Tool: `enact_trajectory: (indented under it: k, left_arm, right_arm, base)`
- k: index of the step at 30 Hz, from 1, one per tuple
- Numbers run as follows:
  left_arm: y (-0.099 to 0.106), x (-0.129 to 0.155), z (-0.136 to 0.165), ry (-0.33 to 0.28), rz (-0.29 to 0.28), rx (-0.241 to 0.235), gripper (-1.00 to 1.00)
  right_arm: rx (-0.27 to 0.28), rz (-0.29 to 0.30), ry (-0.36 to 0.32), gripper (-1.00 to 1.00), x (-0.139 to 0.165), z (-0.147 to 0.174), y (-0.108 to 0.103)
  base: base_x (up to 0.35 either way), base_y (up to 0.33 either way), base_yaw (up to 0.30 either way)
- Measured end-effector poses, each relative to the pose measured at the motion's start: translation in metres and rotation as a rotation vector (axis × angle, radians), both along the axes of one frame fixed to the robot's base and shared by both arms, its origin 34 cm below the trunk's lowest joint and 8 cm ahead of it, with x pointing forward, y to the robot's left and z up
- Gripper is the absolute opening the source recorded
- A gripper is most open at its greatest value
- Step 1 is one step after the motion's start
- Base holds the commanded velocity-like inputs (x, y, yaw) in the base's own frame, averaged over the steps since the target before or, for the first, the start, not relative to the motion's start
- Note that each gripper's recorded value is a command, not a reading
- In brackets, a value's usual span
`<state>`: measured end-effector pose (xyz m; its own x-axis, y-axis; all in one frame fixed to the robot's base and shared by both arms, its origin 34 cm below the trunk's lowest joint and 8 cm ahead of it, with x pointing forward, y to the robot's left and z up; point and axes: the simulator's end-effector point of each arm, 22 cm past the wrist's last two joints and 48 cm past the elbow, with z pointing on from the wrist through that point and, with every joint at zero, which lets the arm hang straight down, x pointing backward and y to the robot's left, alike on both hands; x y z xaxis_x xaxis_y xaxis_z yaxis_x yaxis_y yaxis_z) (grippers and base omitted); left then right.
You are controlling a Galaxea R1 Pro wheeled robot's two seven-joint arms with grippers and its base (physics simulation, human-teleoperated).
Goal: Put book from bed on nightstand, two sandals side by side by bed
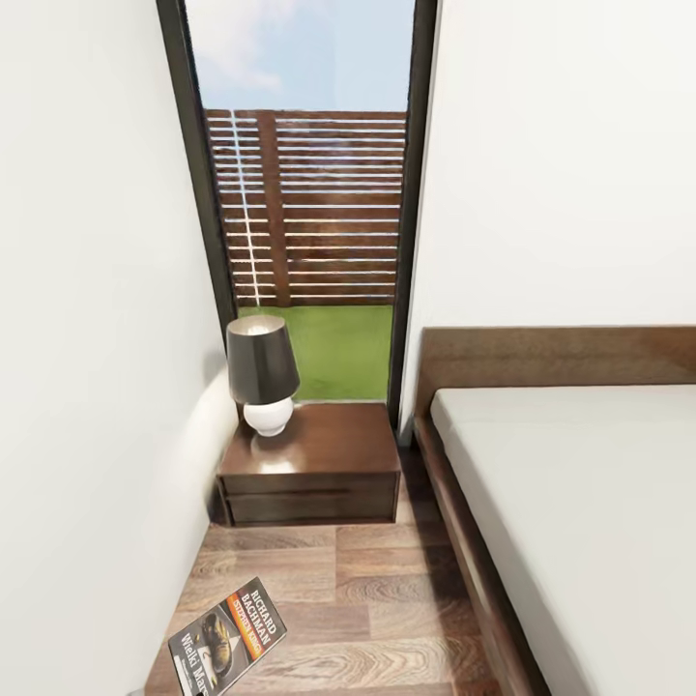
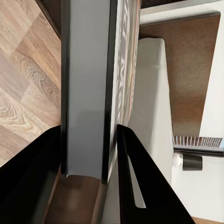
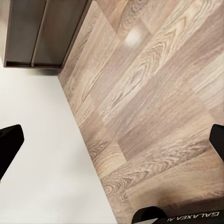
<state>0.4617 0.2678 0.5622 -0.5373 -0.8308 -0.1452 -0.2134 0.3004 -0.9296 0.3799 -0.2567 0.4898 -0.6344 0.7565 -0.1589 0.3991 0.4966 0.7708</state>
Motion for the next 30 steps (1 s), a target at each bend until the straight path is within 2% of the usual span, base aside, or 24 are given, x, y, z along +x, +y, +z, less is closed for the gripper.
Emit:
enact_trajectory:
  k: [30]
  left_arm:
    - [0.0001, 0.0000, -0.0002, 0.001, 0.000, 0.001, -1.00]
  right_arm:
    - [-0.001, 0.002, -0.001, 1.00, -0.0001, 0.0000, 0.0000]
  base:
    - [0.106, 0.000, 0.000]
